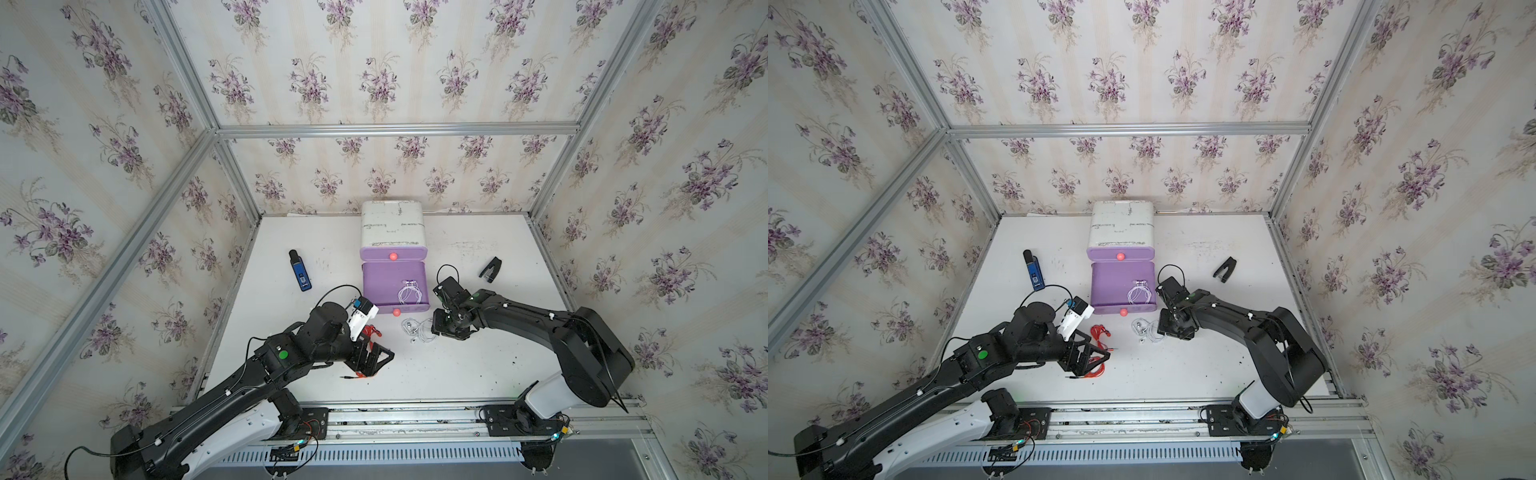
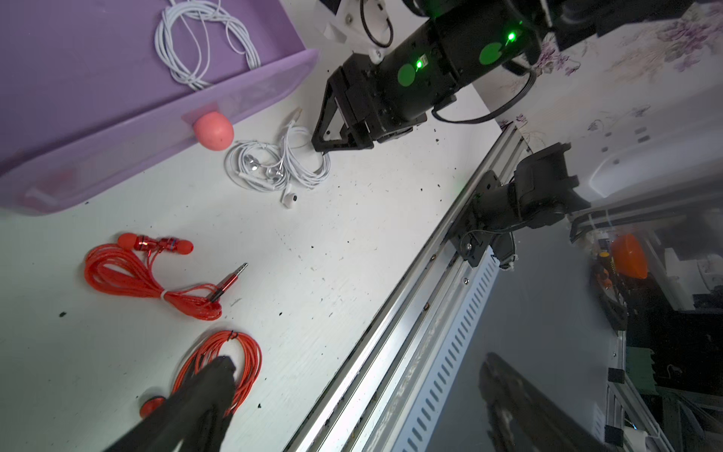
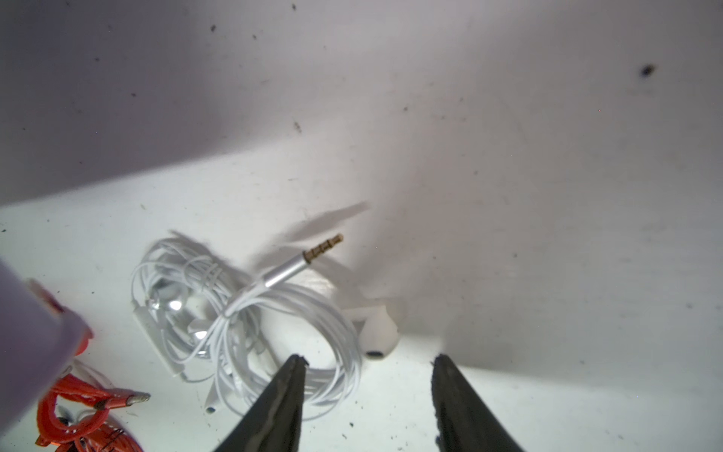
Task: Place the wired earphones into the drawer by color
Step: Pick up the wired earphones from the center of the board.
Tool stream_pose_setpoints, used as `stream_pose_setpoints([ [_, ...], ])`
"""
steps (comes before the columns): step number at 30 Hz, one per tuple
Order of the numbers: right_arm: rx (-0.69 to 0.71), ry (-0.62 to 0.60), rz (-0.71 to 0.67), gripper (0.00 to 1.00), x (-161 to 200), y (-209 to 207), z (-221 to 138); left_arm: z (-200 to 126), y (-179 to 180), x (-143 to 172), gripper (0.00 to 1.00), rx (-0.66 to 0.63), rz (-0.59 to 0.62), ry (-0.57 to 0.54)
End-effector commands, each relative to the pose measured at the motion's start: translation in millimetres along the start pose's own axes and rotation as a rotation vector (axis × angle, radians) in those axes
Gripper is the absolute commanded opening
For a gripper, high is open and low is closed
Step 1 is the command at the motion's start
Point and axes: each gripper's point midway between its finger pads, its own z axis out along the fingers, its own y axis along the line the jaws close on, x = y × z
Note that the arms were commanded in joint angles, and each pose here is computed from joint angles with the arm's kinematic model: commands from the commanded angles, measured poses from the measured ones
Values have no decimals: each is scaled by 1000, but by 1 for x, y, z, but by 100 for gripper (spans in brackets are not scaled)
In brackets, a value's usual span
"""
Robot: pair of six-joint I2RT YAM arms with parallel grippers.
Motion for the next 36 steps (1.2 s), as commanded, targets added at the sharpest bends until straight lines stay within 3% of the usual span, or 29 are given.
stream_pose_setpoints([
  [1, 13, -16, -2, 51, -4, -1, 4, -1, 1, -6, 100, -11, -5, -35],
  [8, 21, -1, -3, 43, -2, -3, 14, -1, 2, -6, 100, -25, 6, -26],
  [25, -14, -1, -34, 3, 15, -13, 3, 0, 8, -10, 100, -63, 3, -42],
  [36, -61, -51, -54, 0, 25, -20, -32, -1, 6, -14, 100, -61, 7, -51],
])
